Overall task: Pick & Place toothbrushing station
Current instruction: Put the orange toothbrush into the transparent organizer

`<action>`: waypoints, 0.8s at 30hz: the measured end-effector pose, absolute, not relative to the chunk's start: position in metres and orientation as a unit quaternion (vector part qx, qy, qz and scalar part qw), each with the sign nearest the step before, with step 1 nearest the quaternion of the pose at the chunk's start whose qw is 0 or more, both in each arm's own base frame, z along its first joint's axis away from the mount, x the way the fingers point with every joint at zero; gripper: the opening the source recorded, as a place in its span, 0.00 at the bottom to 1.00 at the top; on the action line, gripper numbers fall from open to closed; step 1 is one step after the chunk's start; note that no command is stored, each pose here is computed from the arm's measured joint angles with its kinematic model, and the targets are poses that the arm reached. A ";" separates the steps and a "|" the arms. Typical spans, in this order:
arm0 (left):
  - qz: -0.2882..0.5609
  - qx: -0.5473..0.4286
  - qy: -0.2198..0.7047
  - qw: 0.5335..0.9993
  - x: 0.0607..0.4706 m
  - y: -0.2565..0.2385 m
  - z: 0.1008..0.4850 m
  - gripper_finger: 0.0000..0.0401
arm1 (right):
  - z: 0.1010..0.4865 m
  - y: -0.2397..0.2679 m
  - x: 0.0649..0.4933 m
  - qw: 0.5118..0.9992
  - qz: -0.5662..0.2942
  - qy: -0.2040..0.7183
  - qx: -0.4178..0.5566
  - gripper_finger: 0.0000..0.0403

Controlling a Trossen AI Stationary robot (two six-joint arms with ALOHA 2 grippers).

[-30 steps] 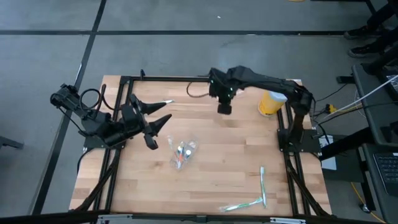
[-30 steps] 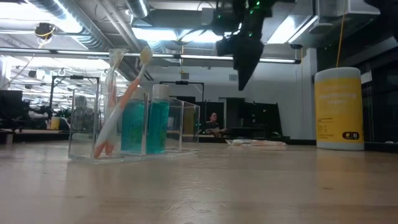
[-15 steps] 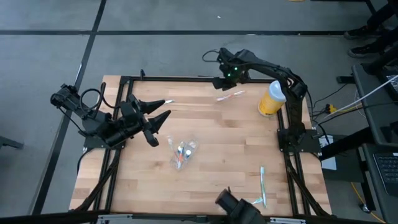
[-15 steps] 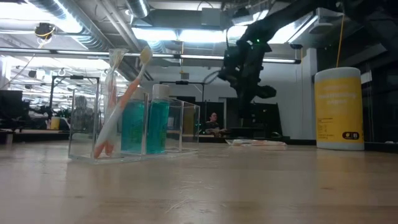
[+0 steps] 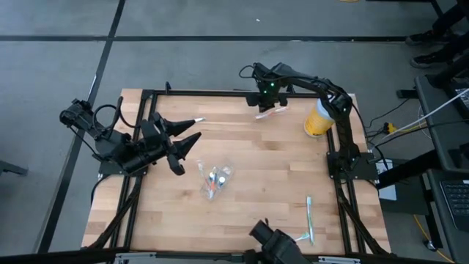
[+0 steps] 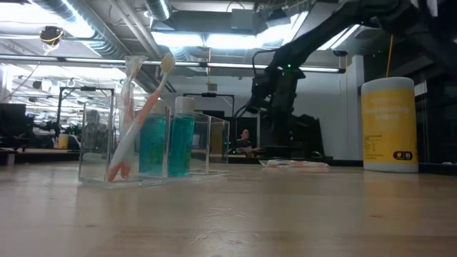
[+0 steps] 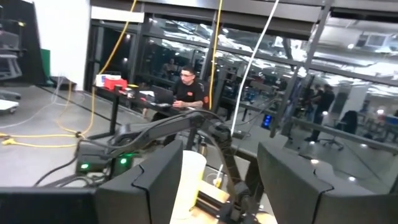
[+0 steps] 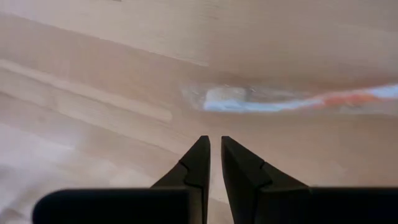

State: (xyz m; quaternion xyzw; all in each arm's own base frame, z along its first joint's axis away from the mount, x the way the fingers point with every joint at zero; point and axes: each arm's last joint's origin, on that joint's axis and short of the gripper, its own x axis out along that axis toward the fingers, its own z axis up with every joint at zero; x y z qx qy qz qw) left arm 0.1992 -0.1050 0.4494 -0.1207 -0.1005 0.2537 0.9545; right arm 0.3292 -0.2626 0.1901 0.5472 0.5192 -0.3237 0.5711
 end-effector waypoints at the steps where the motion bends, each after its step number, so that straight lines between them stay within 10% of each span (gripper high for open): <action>1: 0.250 -0.122 -0.101 0.955 0.199 -0.105 0.449 0.51 | 0.189 -0.263 0.330 0.578 -0.322 0.522 0.539 0.11; 8: 0.244 -0.121 -0.098 0.957 0.198 -0.110 0.449 0.51 | 0.188 -0.244 0.337 0.686 -0.167 0.638 0.306 0.11; 16: 0.251 -0.123 -0.098 0.955 0.198 -0.109 0.449 0.51 | 0.187 -0.221 0.352 0.685 -0.098 0.721 0.018 0.11; 24: 0.263 -0.125 -0.092 0.952 0.206 -0.114 0.443 0.51 | 0.188 -0.212 0.364 0.712 -0.038 0.700 -0.034 0.16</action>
